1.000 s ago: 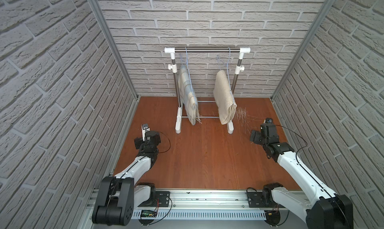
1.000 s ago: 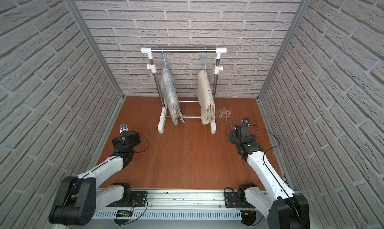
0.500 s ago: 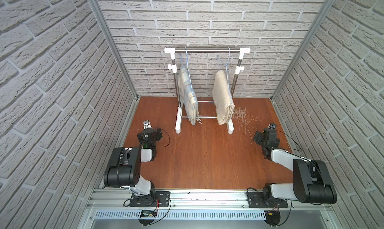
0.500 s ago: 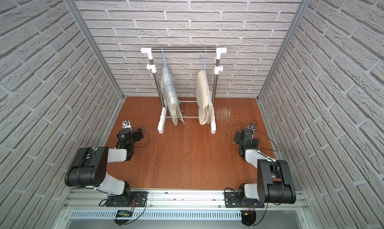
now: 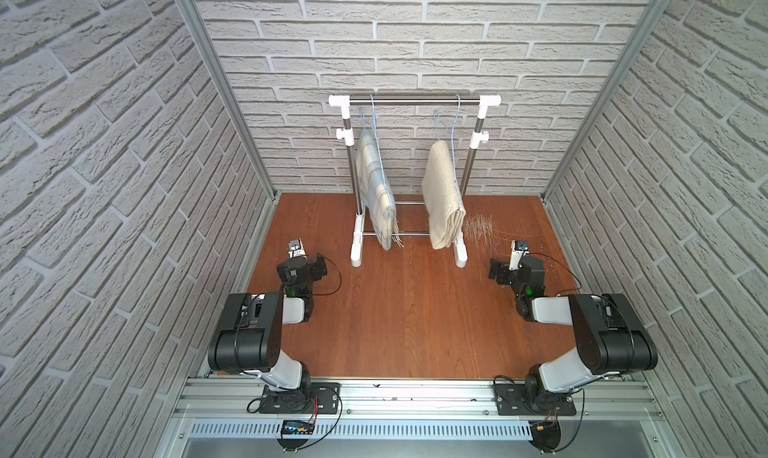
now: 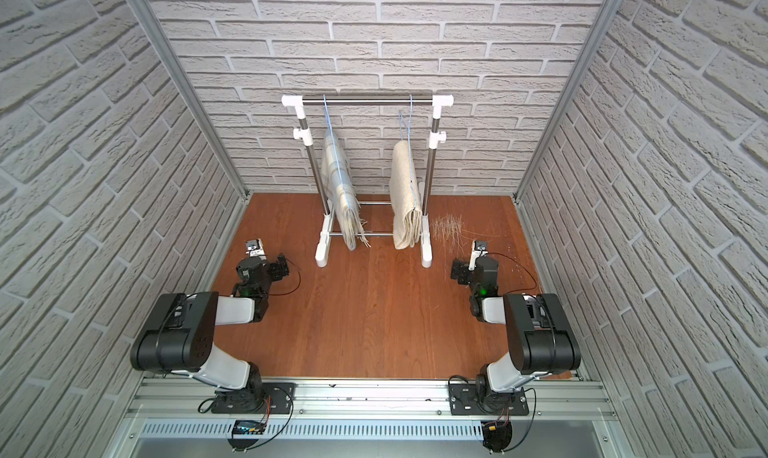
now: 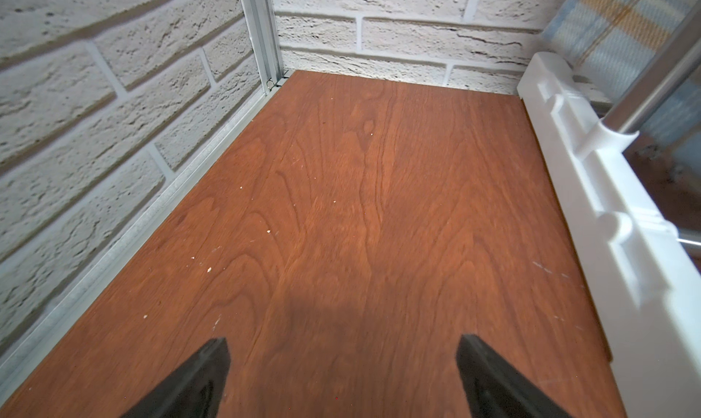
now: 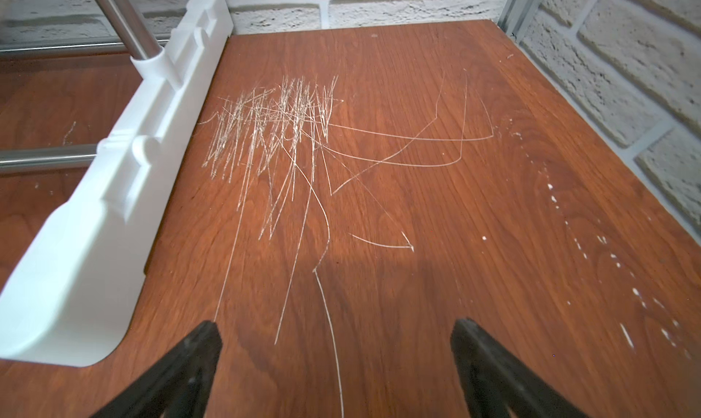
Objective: Hang the scarf on the hanger
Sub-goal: Reset both arms
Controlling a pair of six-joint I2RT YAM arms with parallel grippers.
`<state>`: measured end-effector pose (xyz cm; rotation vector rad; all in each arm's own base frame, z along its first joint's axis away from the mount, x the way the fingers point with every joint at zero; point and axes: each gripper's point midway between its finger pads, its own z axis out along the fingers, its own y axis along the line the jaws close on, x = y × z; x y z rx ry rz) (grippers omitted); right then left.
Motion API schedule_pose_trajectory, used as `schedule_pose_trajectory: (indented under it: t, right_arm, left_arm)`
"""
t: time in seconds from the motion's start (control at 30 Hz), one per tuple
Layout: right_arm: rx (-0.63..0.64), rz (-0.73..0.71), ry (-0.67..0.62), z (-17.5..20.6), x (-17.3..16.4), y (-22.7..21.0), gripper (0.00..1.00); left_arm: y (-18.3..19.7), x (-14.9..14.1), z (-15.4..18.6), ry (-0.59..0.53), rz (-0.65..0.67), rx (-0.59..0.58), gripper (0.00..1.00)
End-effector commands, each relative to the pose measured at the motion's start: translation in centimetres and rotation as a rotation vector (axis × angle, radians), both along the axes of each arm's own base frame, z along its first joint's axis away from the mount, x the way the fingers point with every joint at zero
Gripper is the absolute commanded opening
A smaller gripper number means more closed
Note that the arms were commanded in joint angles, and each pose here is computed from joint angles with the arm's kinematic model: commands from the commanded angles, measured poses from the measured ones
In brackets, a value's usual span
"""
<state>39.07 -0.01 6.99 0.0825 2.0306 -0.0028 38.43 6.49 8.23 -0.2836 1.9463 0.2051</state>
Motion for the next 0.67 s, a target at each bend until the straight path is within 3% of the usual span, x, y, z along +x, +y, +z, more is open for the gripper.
schedule_pose_trajectory:
  t: [0.0,0.63]
  right_arm:
    - [-0.008,0.035,-0.076,2.04,1.02,0.53,1.00]
    - [-0.002,0.038,-0.070,2.07,1.09,0.48,1.00]
  left_arm:
    - [-0.13,0.36,0.79,-0.041,-0.013,0.009,0.98]
    - [-0.16,0.33,0.76,-0.040,-0.011,0.011,0.98]
